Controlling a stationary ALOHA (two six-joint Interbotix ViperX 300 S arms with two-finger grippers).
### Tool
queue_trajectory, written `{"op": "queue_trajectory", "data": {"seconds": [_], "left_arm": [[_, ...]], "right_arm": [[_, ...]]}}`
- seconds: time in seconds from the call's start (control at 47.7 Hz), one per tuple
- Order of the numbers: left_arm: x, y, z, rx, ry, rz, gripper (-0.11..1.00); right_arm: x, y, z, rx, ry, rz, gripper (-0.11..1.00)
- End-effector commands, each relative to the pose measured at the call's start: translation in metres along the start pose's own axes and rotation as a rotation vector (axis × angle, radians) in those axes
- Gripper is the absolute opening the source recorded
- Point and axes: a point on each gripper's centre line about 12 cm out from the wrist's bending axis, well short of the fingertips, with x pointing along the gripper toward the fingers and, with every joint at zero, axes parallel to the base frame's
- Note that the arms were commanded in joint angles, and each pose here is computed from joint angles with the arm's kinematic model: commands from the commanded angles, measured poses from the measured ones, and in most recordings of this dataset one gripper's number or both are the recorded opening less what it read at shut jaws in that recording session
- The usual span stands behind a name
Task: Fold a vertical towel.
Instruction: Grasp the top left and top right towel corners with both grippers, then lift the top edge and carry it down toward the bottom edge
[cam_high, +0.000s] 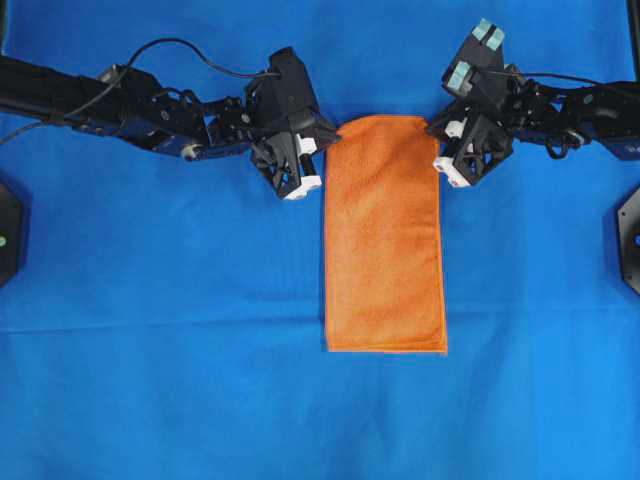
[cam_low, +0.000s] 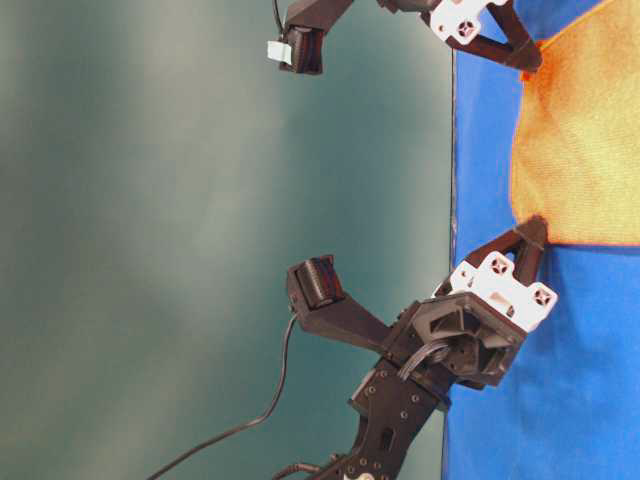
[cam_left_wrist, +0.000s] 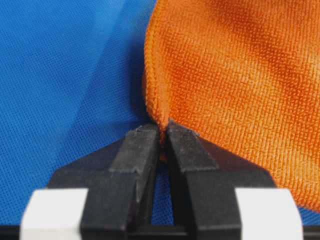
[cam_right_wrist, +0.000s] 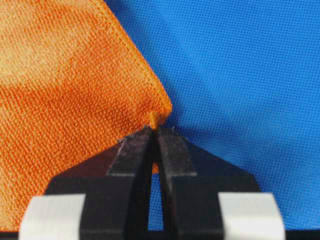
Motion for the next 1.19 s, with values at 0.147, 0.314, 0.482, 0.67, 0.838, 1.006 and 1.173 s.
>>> {"op": "queue_trajectory", "data": {"seconds": [0.147, 0.314, 0.482, 0.67, 0.838, 1.006, 1.173], "left_arm": [[-0.012, 0.009, 0.034, 0.006, -0.073, 0.018, 0.03], [-0.011, 0.021, 0.045, 0.029, -0.08, 0.039, 0.03], [-0.008, 0.023, 0.048, 0.032, -0.063, 0.041, 0.03], [-0.019, 0.02, 0.052, 0.034, -0.057, 0.037, 0.03], [-0.04, 0.013, 0.069, 0.043, -0.093, 0.024, 0.03], [-0.056, 0.0, 0.077, 0.059, -0.12, -0.001, 0.03], [-0.074, -0.021, 0.079, 0.085, -0.133, -0.043, 0.03]], "right_arm": [[-0.015, -0.002, 0.013, 0.002, -0.045, -0.001, 0.02], [-0.023, -0.014, 0.021, 0.005, -0.068, -0.029, 0.02], [-0.023, -0.018, 0.029, -0.024, -0.087, -0.037, 0.02], [-0.029, -0.018, 0.037, -0.027, -0.088, -0.039, 0.02], [-0.046, -0.012, 0.043, -0.034, -0.101, -0.03, 0.02], [-0.07, 0.005, 0.05, -0.064, -0.14, 0.007, 0.02], [-0.086, 0.027, 0.046, -0.094, -0.141, 0.063, 0.02]]}}
